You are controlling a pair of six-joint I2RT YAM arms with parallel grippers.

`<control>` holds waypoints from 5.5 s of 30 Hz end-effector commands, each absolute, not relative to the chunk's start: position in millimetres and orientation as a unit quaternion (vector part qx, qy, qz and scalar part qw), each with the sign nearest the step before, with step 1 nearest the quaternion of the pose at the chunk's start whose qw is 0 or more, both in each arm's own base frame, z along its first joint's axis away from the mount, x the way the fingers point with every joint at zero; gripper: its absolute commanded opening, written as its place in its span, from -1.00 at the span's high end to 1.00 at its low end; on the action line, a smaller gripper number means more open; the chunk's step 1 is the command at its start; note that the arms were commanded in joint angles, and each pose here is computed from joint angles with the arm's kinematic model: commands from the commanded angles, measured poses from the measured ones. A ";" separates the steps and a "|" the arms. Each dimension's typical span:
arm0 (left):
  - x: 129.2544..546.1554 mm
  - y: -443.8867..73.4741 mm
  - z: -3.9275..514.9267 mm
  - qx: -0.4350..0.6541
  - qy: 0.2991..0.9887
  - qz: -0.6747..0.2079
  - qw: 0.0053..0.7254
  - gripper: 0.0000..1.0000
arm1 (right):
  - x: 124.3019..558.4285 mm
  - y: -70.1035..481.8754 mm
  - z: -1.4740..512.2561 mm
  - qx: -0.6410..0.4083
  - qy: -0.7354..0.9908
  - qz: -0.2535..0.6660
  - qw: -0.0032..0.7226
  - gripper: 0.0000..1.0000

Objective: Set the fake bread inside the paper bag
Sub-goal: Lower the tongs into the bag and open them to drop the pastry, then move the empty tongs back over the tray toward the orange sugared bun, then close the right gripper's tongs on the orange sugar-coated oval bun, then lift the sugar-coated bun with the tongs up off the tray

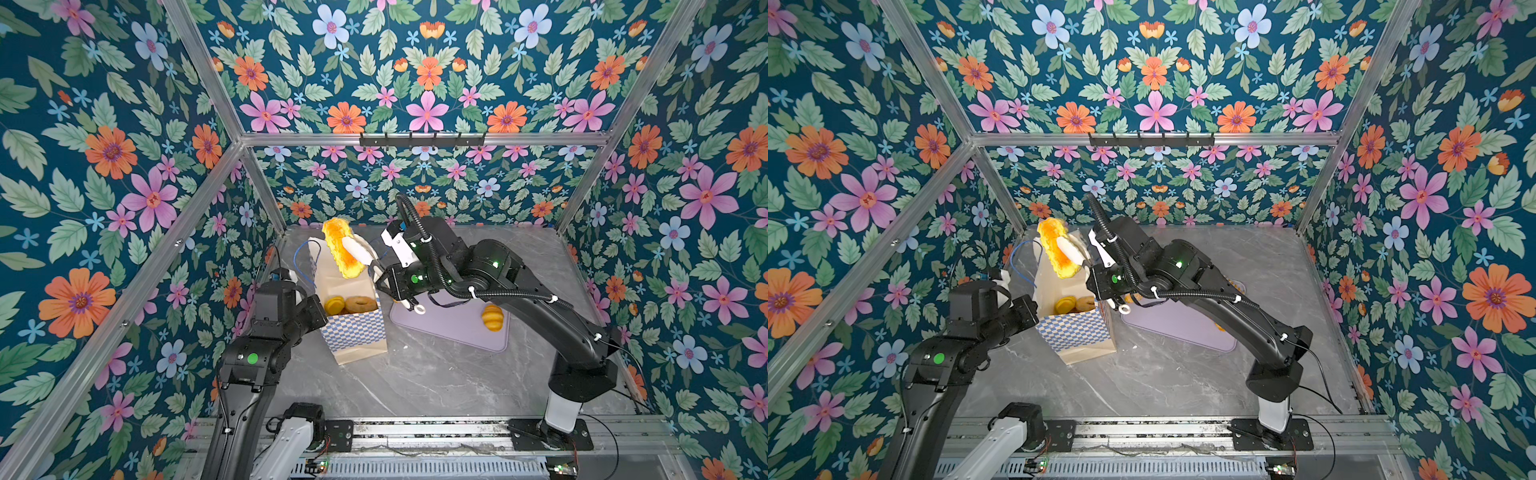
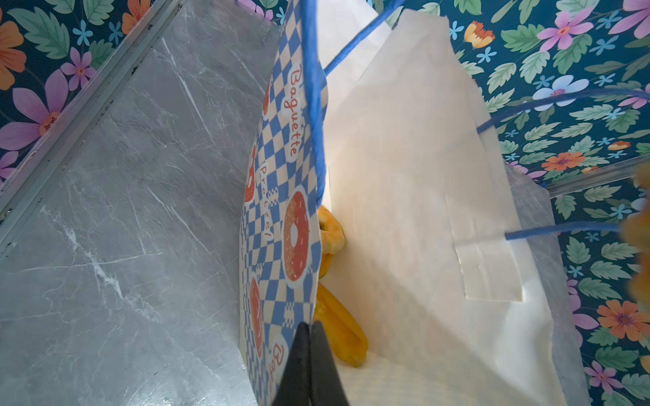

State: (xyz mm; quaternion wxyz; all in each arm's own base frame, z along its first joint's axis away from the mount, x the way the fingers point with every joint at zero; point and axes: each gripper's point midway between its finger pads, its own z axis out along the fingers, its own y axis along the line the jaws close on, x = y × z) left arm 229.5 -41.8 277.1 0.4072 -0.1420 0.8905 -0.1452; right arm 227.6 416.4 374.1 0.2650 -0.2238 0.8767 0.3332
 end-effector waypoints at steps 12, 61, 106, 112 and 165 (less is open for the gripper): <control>230.5 -41.5 279.5 -0.143 0.888 -0.146 0.413 0.92 | 234.5 426.6 342.2 -0.236 0.896 0.279 0.253 0.38; 231.8 -41.7 283.8 -0.143 0.887 -0.146 0.413 0.91 | 264.9 301.5 395.9 -0.098 0.874 0.292 0.376 0.19; 228.8 -40.0 274.9 -0.144 0.889 -0.142 0.411 0.89 | 331.8 326.0 139.9 0.083 0.930 0.345 0.098 0.02; 229.2 -39.9 274.2 -0.144 0.890 -0.141 0.410 0.89 | 333.8 331.4 130.7 0.083 0.931 0.344 0.086 -0.03; 226.3 -38.9 281.1 -0.144 0.887 -0.142 0.416 0.88 | 321.5 310.3 158.0 0.073 0.930 0.338 0.124 0.28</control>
